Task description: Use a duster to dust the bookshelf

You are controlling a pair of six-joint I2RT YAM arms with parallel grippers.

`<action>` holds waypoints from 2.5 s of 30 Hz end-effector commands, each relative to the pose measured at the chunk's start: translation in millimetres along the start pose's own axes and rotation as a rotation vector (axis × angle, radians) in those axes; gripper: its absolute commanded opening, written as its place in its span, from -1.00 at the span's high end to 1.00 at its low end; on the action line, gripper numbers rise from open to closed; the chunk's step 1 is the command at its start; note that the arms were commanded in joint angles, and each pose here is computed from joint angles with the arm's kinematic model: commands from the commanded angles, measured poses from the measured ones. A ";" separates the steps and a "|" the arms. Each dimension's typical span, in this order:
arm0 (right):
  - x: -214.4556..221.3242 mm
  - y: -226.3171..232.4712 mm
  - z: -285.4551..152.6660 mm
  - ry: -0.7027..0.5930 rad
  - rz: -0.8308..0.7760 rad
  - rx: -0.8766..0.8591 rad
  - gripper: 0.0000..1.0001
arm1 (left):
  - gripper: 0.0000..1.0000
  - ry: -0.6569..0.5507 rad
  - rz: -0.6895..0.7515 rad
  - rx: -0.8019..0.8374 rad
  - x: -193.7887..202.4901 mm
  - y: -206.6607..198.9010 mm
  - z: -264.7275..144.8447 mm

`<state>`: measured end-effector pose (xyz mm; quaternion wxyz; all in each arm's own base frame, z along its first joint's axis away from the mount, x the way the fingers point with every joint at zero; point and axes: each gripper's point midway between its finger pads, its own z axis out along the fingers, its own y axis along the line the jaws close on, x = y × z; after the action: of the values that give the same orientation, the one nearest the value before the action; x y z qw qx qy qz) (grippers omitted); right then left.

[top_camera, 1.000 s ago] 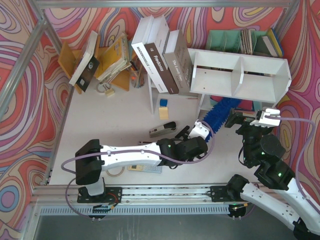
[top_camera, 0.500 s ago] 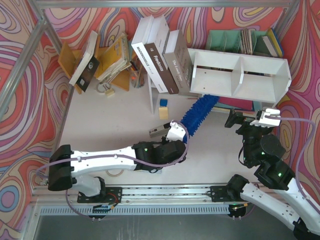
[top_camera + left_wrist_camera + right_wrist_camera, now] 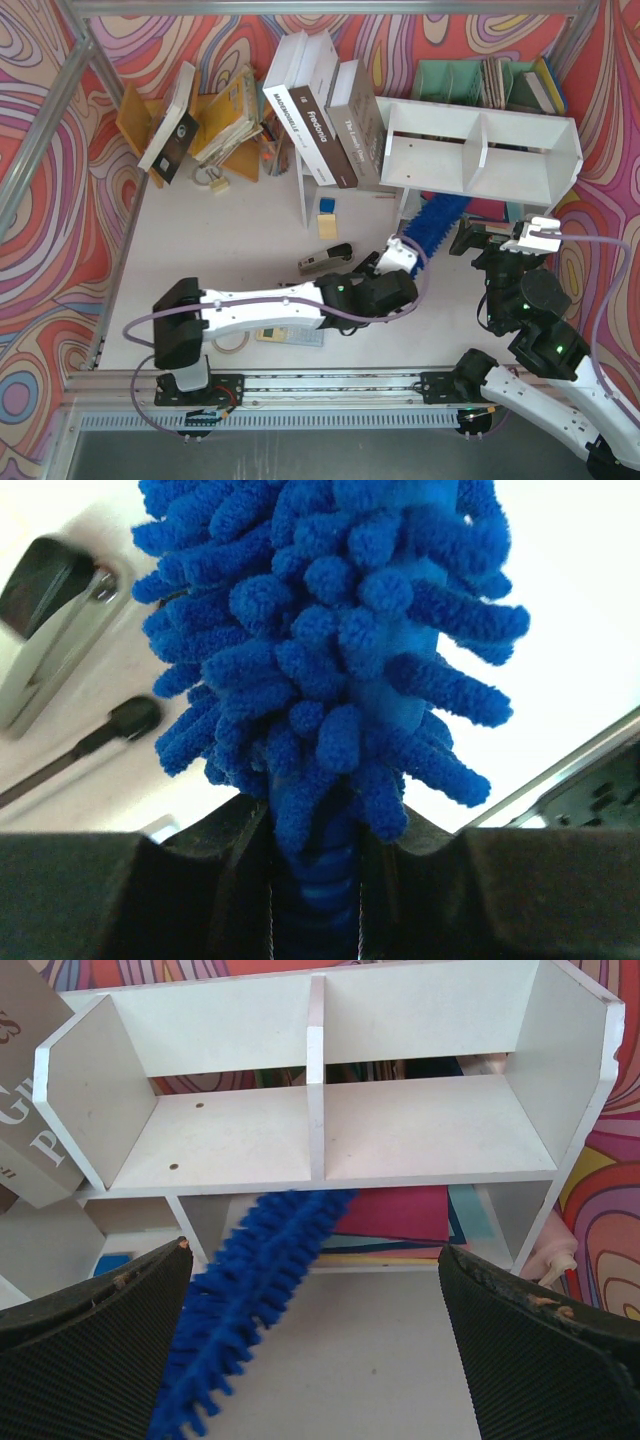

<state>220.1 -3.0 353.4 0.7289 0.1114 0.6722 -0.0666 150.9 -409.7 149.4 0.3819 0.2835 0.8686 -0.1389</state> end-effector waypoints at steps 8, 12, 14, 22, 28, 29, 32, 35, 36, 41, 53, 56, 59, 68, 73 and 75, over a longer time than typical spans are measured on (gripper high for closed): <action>1.9 -3.0 0.3 0.000 0.001 0.019 -0.97 | 1.00 -0.029 0.101 0.160 -34.6 -56.4 6.1; 1.9 -2.7 0.3 0.000 0.000 0.017 -0.97 | 1.00 -0.056 0.075 0.093 -29.0 -26.2 -2.9; 2.1 -2.4 0.3 0.000 0.001 0.015 -0.97 | 1.00 -0.064 0.050 0.058 -25.5 -9.0 -7.4; 1.8 -1.5 0.9 0.001 0.002 0.014 -0.97 | 1.00 -0.087 0.028 0.065 -33.9 -4.9 -6.9; 2.0 -3.0 0.5 0.000 0.003 0.020 -0.97 | 1.00 -0.063 0.071 0.180 -48.2 -49.4 9.9; 1.6 -3.0 0.3 -0.001 0.003 0.020 -0.97 | 1.00 -0.057 0.082 0.195 -49.9 -55.5 12.4; 1.8 -3.2 0.5 0.000 0.001 0.021 -0.97 | 1.00 -0.042 0.119 0.231 -55.6 -75.6 19.8; 2.7 -3.0 0.6 0.001 -0.001 0.021 -0.97 | 1.00 -0.005 0.156 0.254 -49.1 -89.0 27.8; 2.3 -2.8 0.5 0.001 0.000 0.020 -0.97 | 1.00 0.008 0.166 0.257 -46.1 -91.0 29.7; 2.2 -2.7 0.7 0.000 0.000 0.019 -0.97 | 1.00 0.064 0.194 0.251 -24.6 -85.9 34.0; 2.7 -2.8 0.4 0.001 -0.001 0.018 -0.97 | 1.00 0.154 0.204 0.198 9.2 -70.4 43.1; 2.8 -2.2 0.5 0.002 -0.001 0.016 -0.97 | 1.00 0.119 0.199 0.200 -4.9 -70.3 36.1; 2.2 -2.9 0.5 0.001 0.000 0.019 -0.98 | 1.00 0.074 0.189 0.219 -21.8 -72.6 23.1; 1.3 -3.7 -0.4 -0.003 0.006 0.017 -0.98 | 1.00 0.032 0.169 0.250 -24.8 -65.6 -5.8; 1.2 -4.1 -0.7 -0.003 0.006 0.017 -0.97 | 1.00 0.128 0.205 0.214 11.7 -55.2 9.6; 1.2 -4.1 -0.9 -0.004 0.007 0.016 -0.97 | 1.00 0.153 0.217 0.200 25.2 -51.3 15.8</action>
<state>219.9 -5.0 348.7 0.7242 0.1121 0.6762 -0.0758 118.5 -457.2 150.8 0.3142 0.4072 0.8376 -0.1841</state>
